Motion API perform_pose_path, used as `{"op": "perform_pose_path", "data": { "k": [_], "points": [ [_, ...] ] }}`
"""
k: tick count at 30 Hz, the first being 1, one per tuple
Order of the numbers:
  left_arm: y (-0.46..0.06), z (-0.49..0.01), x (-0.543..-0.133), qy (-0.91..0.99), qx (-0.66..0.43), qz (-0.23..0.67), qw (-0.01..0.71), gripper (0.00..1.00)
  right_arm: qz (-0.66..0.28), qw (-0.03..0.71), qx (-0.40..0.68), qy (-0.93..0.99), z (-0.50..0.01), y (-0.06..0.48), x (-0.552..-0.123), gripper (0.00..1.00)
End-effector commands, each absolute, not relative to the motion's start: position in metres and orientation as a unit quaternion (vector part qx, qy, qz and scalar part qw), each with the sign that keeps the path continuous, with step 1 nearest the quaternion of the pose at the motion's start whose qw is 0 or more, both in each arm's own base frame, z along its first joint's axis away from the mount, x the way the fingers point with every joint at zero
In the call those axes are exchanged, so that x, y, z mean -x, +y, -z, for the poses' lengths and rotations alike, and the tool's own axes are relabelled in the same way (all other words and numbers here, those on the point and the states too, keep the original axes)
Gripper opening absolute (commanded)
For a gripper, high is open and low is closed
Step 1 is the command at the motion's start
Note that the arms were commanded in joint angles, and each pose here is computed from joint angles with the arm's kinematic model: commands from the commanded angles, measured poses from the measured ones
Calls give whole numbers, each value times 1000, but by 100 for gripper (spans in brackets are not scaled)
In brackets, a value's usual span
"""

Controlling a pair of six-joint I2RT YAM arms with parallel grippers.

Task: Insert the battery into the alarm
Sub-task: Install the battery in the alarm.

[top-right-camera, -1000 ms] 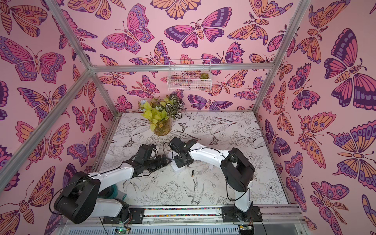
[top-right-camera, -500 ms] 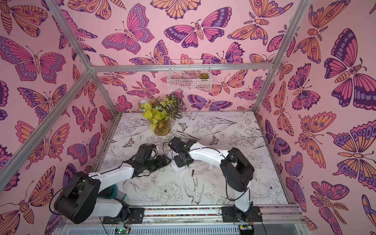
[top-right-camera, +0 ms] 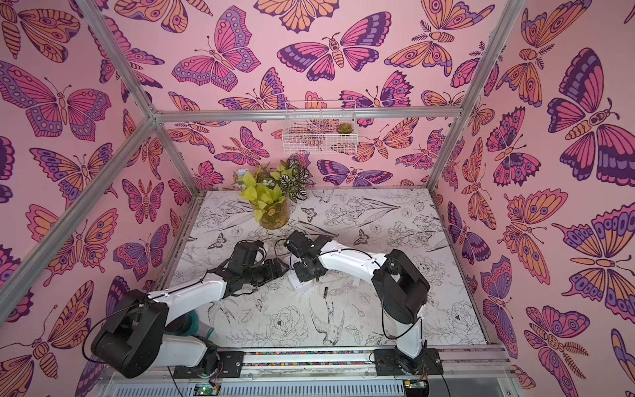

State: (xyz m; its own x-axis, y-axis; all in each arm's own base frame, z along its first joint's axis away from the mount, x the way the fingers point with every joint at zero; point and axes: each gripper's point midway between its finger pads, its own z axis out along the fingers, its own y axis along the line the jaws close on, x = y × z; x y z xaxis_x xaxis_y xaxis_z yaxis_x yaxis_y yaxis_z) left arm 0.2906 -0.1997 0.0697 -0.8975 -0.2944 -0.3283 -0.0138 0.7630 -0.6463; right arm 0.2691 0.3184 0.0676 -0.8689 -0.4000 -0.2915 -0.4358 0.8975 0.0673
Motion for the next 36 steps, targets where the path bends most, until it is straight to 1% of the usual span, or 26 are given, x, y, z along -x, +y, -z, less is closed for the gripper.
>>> {"op": "perform_pose_path", "data": {
  "k": [1, 5, 12, 15, 19, 22, 25, 36],
  "points": [
    [-193, -76, -304, 919, 80, 310, 230, 78, -71, 154, 208, 963, -84, 319, -275, 32],
    [-191, -79, -319, 919, 86, 304, 234, 73, -77, 161, 204, 963, -93, 317, -274, 34],
    [-205, -79, -340, 917, 69, 329, 214, 65, -92, 162, 193, 963, -99, 308, -262, 33],
    [-210, -78, -346, 917, 60, 332, 211, 63, -92, 159, 186, 965, -96, 302, -258, 28],
    [-218, -77, -350, 916, 49, 344, 202, 61, -96, 157, 179, 966, -90, 300, -254, 18],
    [-222, -73, -351, 915, 44, 351, 193, 60, -97, 155, 178, 967, -86, 300, -254, 13],
    [-225, -70, -350, 915, 41, 357, 185, 60, -97, 154, 178, 967, -82, 301, -254, 11],
    [-228, -64, -348, 915, 36, 362, 173, 60, -101, 147, 180, 967, -76, 306, -255, 8]
  ]
}}
